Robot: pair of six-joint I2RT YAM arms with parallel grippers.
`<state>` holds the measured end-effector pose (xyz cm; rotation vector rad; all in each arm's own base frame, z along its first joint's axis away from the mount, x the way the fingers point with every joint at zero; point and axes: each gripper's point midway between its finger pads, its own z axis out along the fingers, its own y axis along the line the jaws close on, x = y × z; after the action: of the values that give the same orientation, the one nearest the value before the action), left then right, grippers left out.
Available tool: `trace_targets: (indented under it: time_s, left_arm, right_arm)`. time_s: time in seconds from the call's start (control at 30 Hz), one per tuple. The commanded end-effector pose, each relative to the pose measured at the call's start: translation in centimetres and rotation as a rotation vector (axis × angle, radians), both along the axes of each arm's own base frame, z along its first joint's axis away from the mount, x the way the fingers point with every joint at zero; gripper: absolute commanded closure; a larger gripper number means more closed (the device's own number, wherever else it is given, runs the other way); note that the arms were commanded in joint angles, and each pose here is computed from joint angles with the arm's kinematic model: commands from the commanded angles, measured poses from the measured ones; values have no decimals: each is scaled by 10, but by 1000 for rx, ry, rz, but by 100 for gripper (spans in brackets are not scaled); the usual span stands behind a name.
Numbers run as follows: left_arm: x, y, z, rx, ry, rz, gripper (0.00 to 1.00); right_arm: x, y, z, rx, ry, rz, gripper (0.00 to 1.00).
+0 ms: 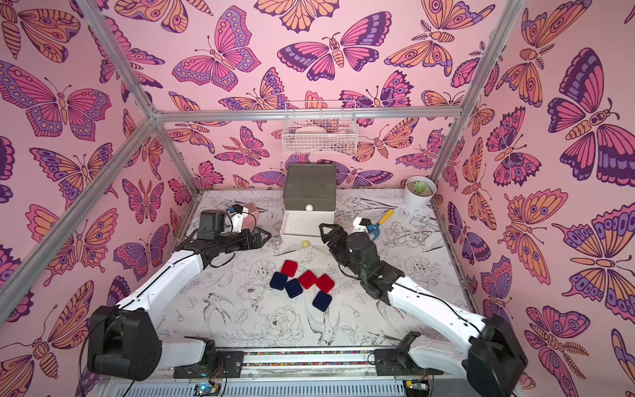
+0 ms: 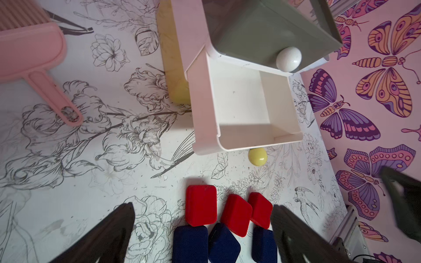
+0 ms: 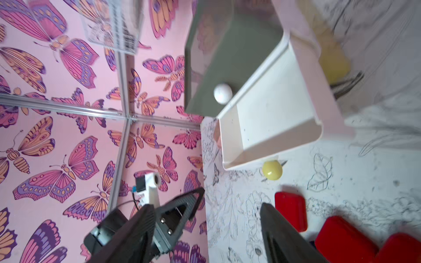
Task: Place the brooch boxes into the drawer by color
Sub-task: Open the drawer in the storage box, then pick up the brooch box from the center of the board.
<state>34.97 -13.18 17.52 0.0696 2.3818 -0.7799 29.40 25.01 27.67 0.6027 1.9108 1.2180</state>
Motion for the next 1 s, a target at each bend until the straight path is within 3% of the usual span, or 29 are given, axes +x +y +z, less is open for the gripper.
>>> trace_targets:
  time_s: [0.0,0.1,0.2,0.33,0.53,0.97]
  left_arm:
    - [-33,12,-18,93,157,20,0]
    - [-58,14,-31,155,281,11,0]
    - [-76,6,-41,195,372,-25,0]
    - [-88,-6,-56,296,409,-69,0]
    - [-86,-15,-87,368,490,-81,1]
    - [-73,-45,-120,423,529,-171,3]
  right_arm:
    - [0,-59,-13,-384,-14,-177,21]
    - [14,-78,4,-452,-69,-257,19]
    - [35,-87,9,-417,-66,-289,19]
    - [56,-93,9,-397,-47,-275,19]
    - [72,-98,5,-383,-16,-240,19]
    - [70,-116,-9,-360,37,-257,18]
